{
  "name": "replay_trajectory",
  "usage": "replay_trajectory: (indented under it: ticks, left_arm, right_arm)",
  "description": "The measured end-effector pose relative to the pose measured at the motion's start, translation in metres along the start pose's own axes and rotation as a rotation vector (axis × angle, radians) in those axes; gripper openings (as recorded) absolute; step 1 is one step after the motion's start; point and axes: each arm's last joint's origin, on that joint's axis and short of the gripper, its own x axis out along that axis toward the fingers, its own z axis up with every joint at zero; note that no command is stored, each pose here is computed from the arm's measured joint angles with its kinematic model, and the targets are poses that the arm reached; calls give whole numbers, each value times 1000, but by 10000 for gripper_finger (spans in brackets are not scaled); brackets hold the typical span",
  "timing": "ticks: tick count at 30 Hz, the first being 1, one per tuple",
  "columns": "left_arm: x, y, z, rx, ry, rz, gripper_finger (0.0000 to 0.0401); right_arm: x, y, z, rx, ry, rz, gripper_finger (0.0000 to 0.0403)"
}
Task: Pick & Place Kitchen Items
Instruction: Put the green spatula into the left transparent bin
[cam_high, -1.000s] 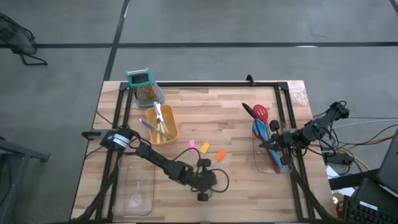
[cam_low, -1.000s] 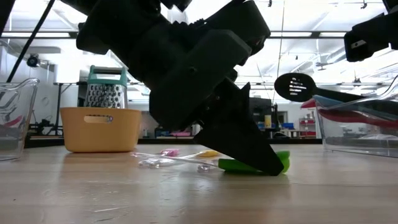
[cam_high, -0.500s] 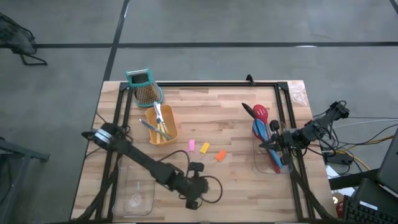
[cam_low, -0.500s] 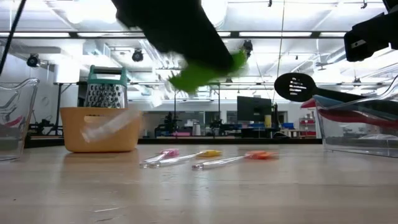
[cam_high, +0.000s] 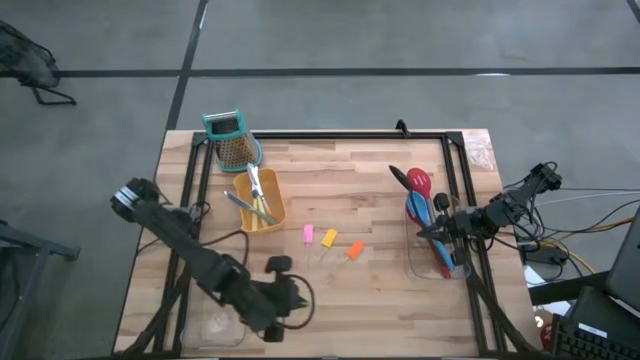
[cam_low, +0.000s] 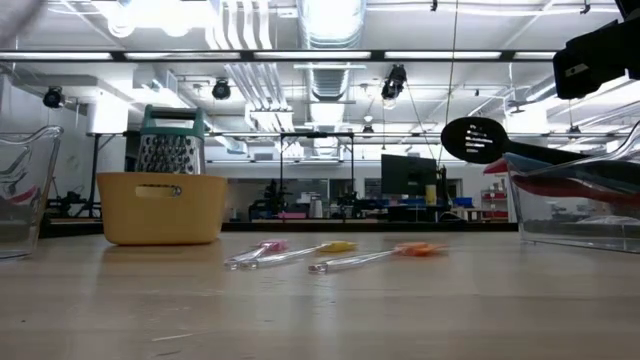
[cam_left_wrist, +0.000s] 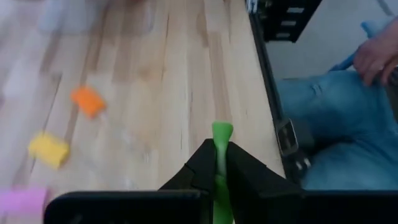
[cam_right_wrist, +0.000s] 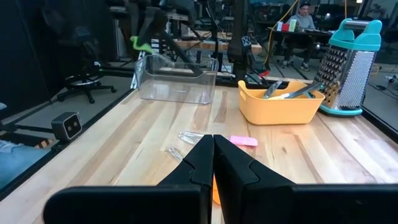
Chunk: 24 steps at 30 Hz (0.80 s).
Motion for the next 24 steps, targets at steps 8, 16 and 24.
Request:
replay_trajectory:
  ticks: [8, 16, 24]
  left_arm:
    - [-44, 7, -17, -256, 149, 67, 25]
    - [-67, 9, -49, -503, 290, 301, 25]
    - [-72, 16, -86, -662, 401, 547, 25]
  right_arm:
    - [0, 0, 0, -1, 1, 0, 8]
    - [0, 0, 0, -1, 1, 0, 8]
    - [0, 0, 0, -1, 1, 0, 8]
